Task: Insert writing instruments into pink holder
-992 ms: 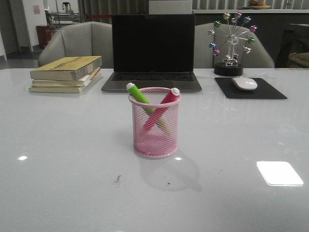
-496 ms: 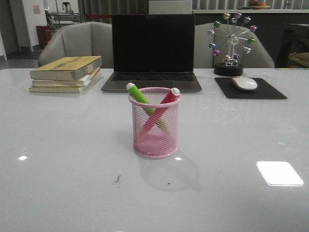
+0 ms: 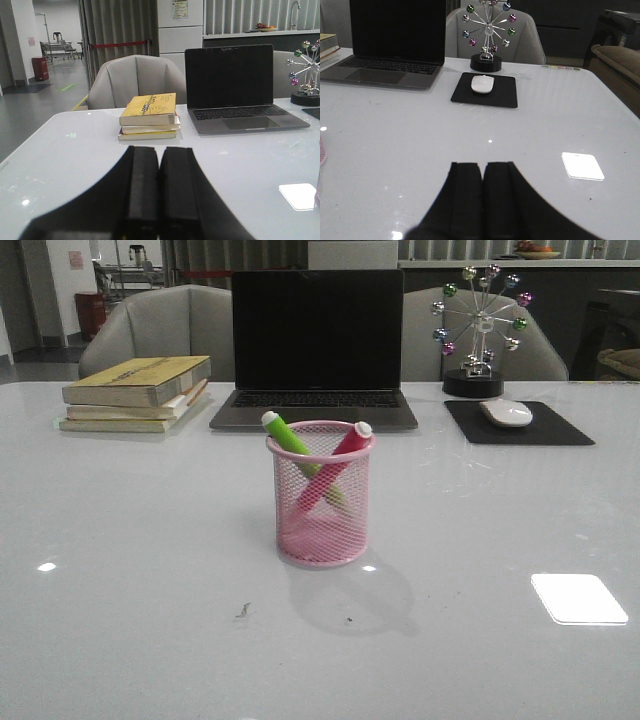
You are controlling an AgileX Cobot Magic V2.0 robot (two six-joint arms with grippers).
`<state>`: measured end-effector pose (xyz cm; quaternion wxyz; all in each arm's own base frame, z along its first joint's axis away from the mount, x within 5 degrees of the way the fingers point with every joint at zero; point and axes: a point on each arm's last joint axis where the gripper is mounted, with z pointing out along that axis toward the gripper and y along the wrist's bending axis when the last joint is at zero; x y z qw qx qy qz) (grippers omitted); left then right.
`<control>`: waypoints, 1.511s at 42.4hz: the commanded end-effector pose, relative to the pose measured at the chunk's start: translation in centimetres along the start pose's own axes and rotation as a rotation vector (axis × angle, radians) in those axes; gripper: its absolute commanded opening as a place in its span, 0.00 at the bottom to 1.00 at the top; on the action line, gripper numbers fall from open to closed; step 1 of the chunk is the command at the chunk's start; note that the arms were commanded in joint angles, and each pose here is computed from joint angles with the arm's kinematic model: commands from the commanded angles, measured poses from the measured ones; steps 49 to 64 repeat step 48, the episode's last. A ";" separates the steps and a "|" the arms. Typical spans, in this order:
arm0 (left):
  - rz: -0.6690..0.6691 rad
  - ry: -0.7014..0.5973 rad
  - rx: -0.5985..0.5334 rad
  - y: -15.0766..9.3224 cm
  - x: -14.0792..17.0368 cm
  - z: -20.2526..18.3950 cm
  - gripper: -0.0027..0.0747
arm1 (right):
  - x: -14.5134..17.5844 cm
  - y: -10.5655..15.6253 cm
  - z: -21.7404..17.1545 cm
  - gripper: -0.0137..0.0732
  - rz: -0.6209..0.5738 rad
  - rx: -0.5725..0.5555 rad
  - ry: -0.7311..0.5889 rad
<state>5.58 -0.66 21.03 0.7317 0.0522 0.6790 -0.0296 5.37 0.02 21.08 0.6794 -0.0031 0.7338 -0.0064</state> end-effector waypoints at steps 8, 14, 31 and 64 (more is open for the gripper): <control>-0.012 -0.104 0.002 0.0 -0.8 -0.2 0.16 | 0.3 -0.2 0.1 0.22 0.020 0.022 -0.180; -0.012 -0.104 0.002 0.0 -0.8 -0.2 0.16 | 0.0 -0.2 0.1 0.22 0.028 0.023 -0.212; -0.012 -0.104 0.002 0.0 -0.8 -0.2 0.16 | -0.4 0.1 0.0 0.22 0.030 -0.024 -0.262; -0.012 -0.104 0.002 0.0 -0.8 -0.2 0.16 | -0.4 0.1 0.0 0.22 0.031 -0.026 -0.262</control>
